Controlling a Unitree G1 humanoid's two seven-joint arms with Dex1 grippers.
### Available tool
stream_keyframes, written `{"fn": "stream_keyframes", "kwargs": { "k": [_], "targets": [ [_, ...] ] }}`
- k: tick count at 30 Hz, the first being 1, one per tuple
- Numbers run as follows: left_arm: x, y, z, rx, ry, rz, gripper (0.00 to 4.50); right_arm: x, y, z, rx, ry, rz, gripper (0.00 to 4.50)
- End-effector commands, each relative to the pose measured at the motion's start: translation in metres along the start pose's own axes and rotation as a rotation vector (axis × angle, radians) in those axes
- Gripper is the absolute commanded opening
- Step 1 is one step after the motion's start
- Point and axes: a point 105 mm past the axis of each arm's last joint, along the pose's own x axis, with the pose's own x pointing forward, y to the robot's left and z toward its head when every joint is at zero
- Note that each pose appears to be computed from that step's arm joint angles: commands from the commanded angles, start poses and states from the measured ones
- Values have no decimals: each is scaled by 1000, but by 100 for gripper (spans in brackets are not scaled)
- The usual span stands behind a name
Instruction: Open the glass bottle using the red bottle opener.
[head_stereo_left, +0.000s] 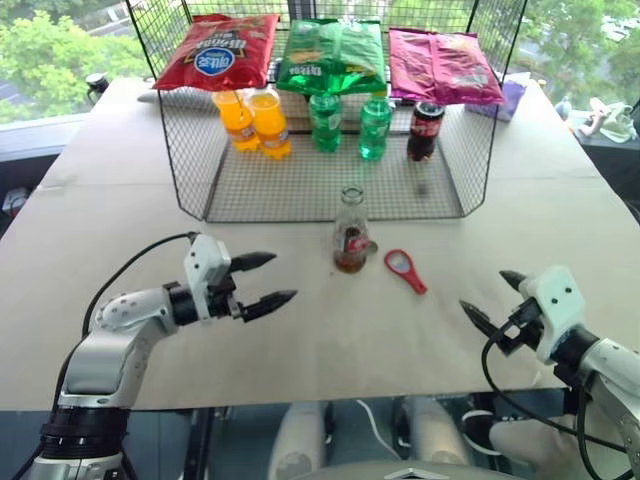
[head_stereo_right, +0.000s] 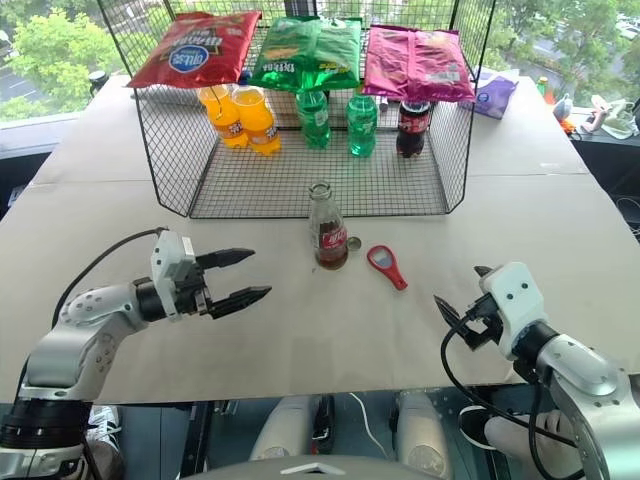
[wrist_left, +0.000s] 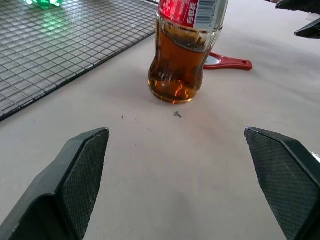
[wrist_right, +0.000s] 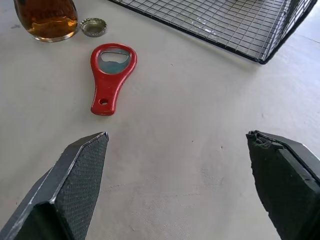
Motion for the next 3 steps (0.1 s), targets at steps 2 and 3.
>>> {"fn": "stream_keyframes", "kwargs": {
  "k": [2,3],
  "targets": [
    [-3,-5,18,46,-32,-25,449,-3,-4,8,-20,-38,-10,450],
    [-3,-6,18,46,-31,-22,449,-2,-4,7,-19,-39,-11,450]
  ]
}}
